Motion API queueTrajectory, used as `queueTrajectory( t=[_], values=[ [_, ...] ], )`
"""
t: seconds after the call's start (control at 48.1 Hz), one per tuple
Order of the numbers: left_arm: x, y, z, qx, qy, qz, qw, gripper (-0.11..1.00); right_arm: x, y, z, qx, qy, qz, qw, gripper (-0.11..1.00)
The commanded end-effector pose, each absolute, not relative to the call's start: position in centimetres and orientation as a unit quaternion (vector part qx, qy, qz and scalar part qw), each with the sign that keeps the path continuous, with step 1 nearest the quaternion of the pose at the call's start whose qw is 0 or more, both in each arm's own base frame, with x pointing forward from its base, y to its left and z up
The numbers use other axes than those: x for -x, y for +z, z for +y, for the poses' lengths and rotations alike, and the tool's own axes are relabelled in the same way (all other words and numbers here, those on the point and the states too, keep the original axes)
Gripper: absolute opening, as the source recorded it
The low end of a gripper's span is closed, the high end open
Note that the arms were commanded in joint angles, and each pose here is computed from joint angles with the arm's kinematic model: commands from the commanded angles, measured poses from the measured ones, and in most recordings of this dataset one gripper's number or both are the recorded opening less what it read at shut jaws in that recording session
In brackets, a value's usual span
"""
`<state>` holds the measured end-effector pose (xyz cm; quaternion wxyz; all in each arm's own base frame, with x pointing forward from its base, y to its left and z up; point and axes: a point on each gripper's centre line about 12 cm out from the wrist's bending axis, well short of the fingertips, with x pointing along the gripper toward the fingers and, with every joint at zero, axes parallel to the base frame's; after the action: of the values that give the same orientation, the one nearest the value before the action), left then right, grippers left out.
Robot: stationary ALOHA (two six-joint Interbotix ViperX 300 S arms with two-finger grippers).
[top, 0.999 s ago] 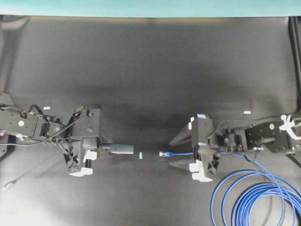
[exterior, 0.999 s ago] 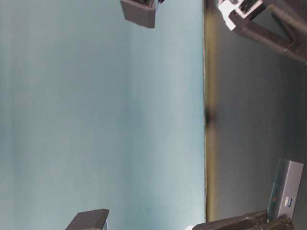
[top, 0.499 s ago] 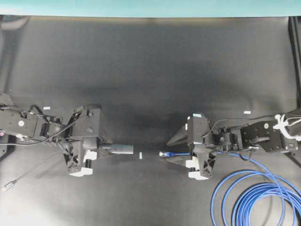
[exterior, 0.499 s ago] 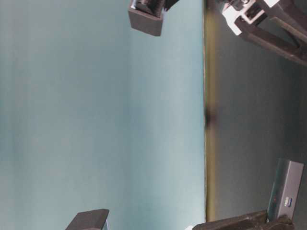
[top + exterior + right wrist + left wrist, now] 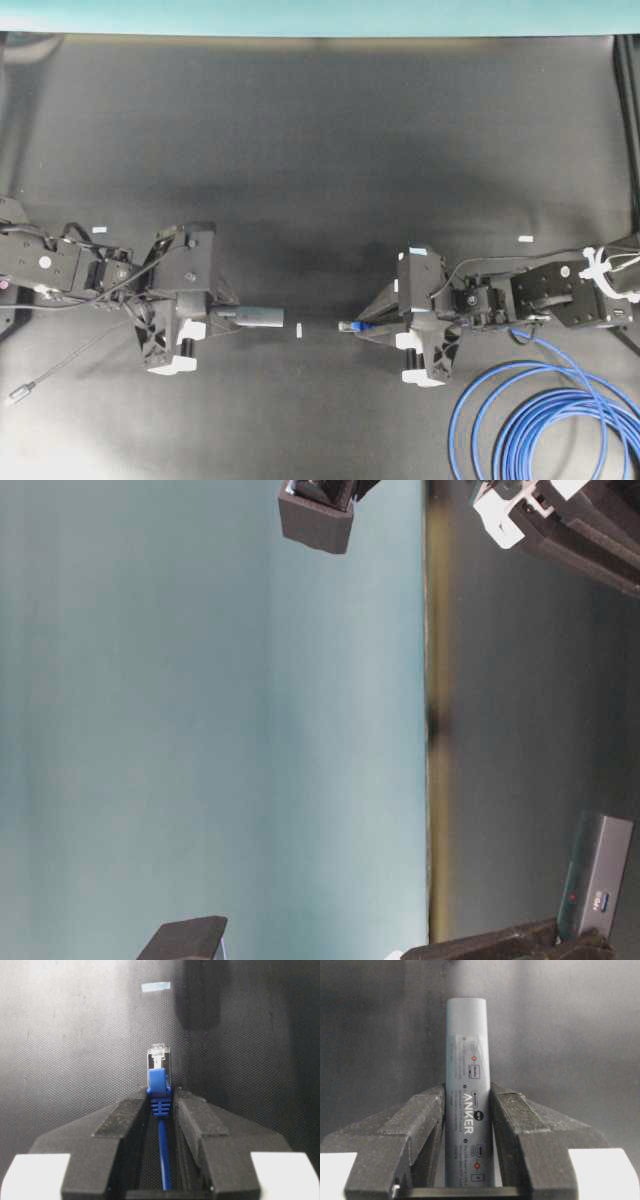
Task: Insert the LAN cable into the hub.
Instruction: 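Lift both and bring the blue plug toward the hub's port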
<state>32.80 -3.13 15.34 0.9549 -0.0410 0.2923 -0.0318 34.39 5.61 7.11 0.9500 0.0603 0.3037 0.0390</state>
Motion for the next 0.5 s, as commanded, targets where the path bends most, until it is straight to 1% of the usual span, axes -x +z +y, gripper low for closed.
queueTrajectory(
  t=[0.0, 0.25, 0.478],
  values=[
    [-33.5, 16.7, -3.3, 0.035, -0.037, 0.27, 0.961, 0.28, -34.8, 8.2, 5.8, -0.074, 0.037, 0.292, 0.953, 0.15],
    [-34.6, 17.9, -3.2, -0.015, -0.049, 0.249, 0.967, 0.28, -35.9, 12.5, 5.9, -0.098, 0.032, 0.294, 0.95, 0.15],
    [-35.0, 18.3, -2.9, -0.016, -0.045, 0.241, 0.969, 0.28, -37.0, 13.2, 6.0, -0.097, 0.032, 0.289, 0.952, 0.15]
  ],
)
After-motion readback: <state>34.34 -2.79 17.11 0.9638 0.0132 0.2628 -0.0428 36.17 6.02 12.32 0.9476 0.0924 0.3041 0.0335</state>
